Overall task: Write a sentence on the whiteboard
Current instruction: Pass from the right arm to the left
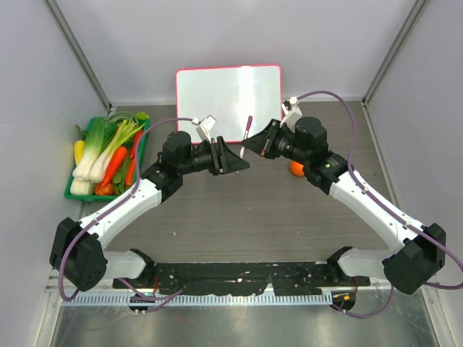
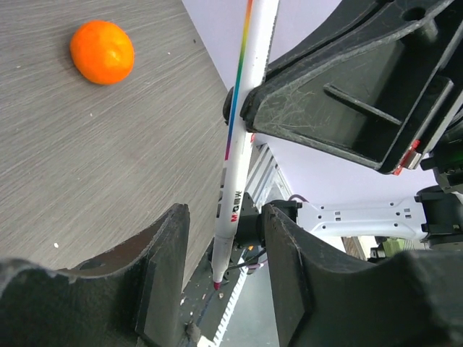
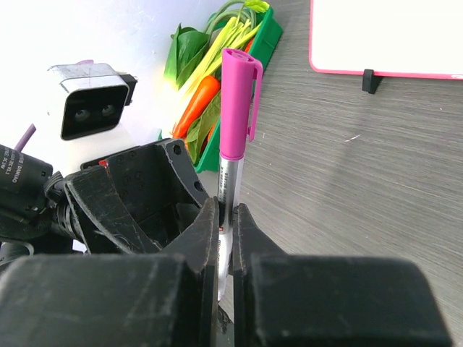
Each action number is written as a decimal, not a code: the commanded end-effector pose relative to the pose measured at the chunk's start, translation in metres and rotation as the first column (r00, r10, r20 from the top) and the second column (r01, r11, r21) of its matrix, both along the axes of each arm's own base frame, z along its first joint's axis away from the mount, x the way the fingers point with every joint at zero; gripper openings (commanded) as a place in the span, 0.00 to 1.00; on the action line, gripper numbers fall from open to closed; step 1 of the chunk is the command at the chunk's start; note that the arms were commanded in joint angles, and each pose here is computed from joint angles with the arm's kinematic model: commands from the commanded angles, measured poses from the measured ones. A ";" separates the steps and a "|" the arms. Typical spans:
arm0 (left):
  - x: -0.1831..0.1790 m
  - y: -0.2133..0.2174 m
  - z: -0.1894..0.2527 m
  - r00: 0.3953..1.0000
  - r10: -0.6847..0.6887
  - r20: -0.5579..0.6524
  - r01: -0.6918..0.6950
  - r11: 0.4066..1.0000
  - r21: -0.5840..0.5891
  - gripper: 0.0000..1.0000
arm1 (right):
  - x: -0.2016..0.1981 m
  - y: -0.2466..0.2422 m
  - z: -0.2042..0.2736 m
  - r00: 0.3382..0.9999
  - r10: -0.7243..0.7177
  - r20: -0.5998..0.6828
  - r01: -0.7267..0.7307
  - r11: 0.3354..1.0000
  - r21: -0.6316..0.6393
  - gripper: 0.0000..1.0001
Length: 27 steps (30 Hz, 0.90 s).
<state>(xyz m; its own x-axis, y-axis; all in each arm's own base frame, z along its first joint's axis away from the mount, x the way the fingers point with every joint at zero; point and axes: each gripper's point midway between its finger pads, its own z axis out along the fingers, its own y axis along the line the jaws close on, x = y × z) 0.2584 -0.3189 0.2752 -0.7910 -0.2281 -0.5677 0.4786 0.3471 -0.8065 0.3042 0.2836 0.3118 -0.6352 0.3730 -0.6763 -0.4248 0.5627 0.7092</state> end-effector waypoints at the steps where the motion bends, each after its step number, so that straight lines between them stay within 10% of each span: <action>1: -0.002 -0.003 0.020 0.998 -0.007 0.064 0.010 0.999 -0.053 0.49 | 0.002 -0.002 0.044 0.996 -0.027 0.089 0.019 0.996 0.083 0.01; 10: -0.006 0.002 0.012 0.999 0.002 0.051 0.000 0.999 -0.035 0.46 | 0.005 -0.005 0.046 0.995 -0.059 0.080 0.051 0.993 0.103 0.01; 16: -0.006 0.003 0.011 0.998 0.008 0.054 -0.006 0.999 -0.034 0.02 | 0.005 -0.001 0.043 0.997 -0.040 0.061 0.034 0.994 0.106 0.01; 19: -0.007 0.005 0.012 0.998 0.010 0.061 -0.009 1.000 -0.026 0.00 | 0.003 0.002 0.049 0.996 -0.015 0.087 0.005 0.993 0.119 0.01; 27: -0.011 0.019 0.022 0.989 0.018 0.145 -0.029 0.997 0.078 0.00 | -0.014 -0.013 0.055 0.990 0.031 0.138 -0.043 0.996 0.084 0.91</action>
<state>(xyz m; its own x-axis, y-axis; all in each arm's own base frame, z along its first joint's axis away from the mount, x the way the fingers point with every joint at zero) 0.2481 -0.3108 0.2703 -0.7689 -0.2101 -0.6038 0.5032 0.3836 -0.7743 0.3033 0.2837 0.3212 -0.6383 0.3946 -0.6609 -0.4301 0.5293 0.7314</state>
